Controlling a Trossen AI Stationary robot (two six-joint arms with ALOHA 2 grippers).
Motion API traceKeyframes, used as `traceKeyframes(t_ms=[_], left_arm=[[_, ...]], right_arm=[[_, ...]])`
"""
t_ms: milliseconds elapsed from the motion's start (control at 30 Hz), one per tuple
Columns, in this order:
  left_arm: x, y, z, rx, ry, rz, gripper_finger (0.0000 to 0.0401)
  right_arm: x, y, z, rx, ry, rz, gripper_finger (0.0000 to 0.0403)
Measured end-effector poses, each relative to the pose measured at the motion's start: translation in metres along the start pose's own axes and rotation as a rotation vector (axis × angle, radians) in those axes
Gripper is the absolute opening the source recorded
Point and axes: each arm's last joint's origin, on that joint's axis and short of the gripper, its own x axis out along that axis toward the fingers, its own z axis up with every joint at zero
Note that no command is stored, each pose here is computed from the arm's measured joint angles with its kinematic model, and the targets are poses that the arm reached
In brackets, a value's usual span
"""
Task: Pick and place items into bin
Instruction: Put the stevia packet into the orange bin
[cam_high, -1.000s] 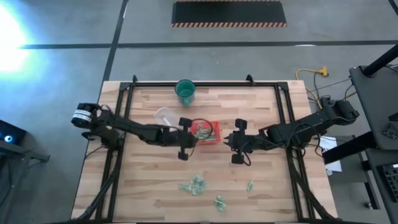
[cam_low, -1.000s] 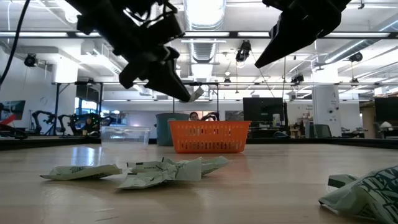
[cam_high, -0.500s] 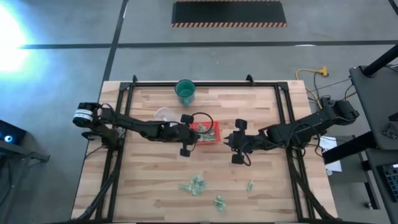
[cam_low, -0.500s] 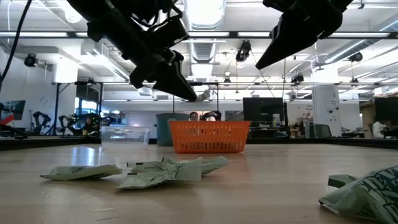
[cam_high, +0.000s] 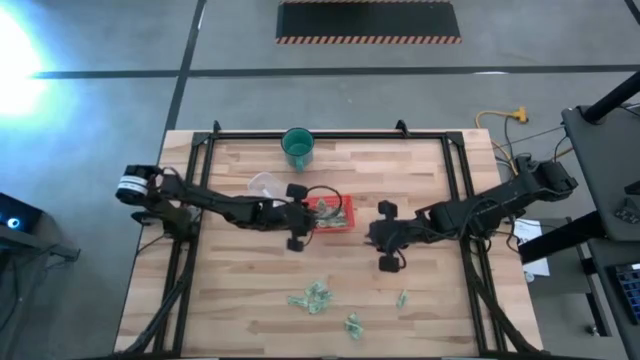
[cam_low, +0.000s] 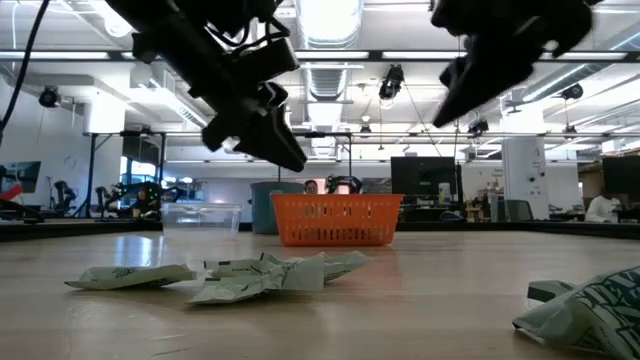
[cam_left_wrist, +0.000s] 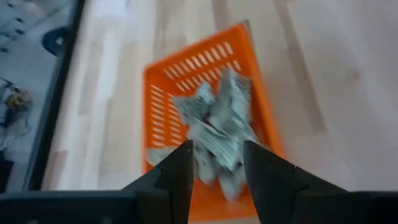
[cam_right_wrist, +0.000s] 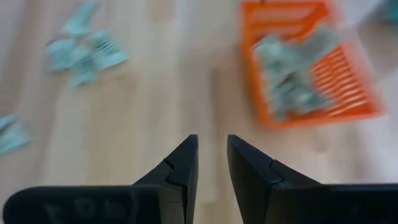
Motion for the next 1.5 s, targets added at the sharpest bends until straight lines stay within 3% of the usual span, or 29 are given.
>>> traceKeyframes(t_ms=[267,500,933,1233,1500], left_arm=[[-0.015,-0.017,-0.003,-0.004,0.046,-0.058,0.0123],[-0.022,-0.023,-0.003,0.019,0.053,-0.077,0.0123],[-0.023,-0.024,-0.01,-0.016,0.092,-0.082,0.0123],[-0.024,-0.025,-0.012,-0.035,0.11,-0.085,0.0123],[-0.024,-0.025,-0.012,-0.035,0.11,-0.085,0.0123]], right_arm=[[0.0,0.023,-0.022,0.092,0.143,0.278,0.0076],[-0.014,0.06,-0.039,0.129,0.213,0.347,0.0068],[-0.035,0.116,-0.078,0.08,0.103,0.202,0.0068],[-0.012,0.145,-0.095,0.038,0.177,0.137,0.0068],[-0.009,0.156,-0.086,0.009,0.25,0.059,0.0068]])
